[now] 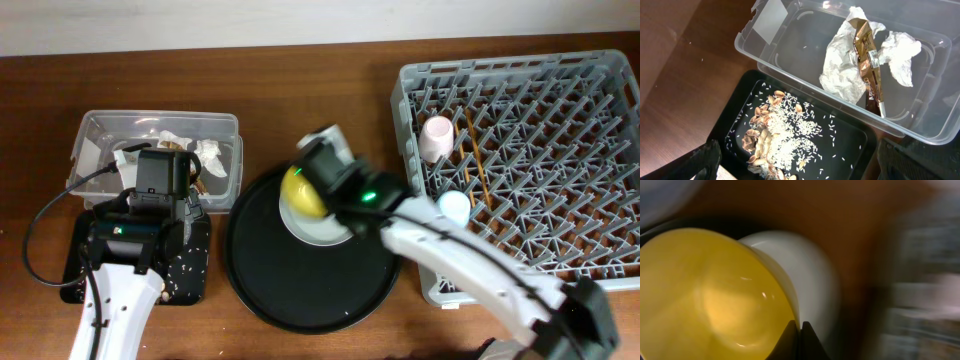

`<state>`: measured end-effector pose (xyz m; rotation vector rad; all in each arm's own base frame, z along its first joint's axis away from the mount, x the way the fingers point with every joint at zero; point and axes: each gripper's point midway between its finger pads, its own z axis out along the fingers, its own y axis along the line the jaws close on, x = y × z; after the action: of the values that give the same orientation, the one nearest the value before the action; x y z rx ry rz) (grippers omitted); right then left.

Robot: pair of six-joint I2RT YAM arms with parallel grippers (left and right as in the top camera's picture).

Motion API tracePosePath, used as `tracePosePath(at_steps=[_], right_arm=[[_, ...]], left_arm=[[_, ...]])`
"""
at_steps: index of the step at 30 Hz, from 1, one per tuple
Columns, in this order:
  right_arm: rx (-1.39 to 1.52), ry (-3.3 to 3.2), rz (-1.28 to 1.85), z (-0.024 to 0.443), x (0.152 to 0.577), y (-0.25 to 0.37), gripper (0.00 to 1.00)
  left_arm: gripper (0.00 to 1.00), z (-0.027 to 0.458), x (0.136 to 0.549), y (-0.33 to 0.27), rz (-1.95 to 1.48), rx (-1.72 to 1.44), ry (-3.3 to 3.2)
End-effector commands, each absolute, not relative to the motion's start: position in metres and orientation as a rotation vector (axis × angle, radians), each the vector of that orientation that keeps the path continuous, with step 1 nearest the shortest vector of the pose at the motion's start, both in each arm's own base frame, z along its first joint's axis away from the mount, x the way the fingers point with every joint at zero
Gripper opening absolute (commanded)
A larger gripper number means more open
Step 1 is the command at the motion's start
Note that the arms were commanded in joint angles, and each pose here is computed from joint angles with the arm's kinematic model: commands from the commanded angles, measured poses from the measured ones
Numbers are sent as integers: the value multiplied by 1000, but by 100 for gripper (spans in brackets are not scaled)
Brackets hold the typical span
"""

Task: Sort waste into correct bins and load items into the dishwasher rack
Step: 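Place the yellow bowl in the far right corner of the rack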

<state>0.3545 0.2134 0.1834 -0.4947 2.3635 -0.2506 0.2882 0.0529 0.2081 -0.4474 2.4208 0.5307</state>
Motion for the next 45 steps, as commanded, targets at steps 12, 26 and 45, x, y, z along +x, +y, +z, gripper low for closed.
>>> tracePosePath(at_steps=[12, 26, 45], right_arm=[[665, 1780, -1295, 315, 408, -147, 4], [649, 2061, -1363, 191, 432, -234, 4], [197, 2342, -1262, 118, 462, -126, 5]], left_arm=[[99, 208, 288, 53, 527, -440, 2427], [99, 208, 288, 53, 527, -440, 2427], [99, 208, 288, 53, 527, -440, 2427]])
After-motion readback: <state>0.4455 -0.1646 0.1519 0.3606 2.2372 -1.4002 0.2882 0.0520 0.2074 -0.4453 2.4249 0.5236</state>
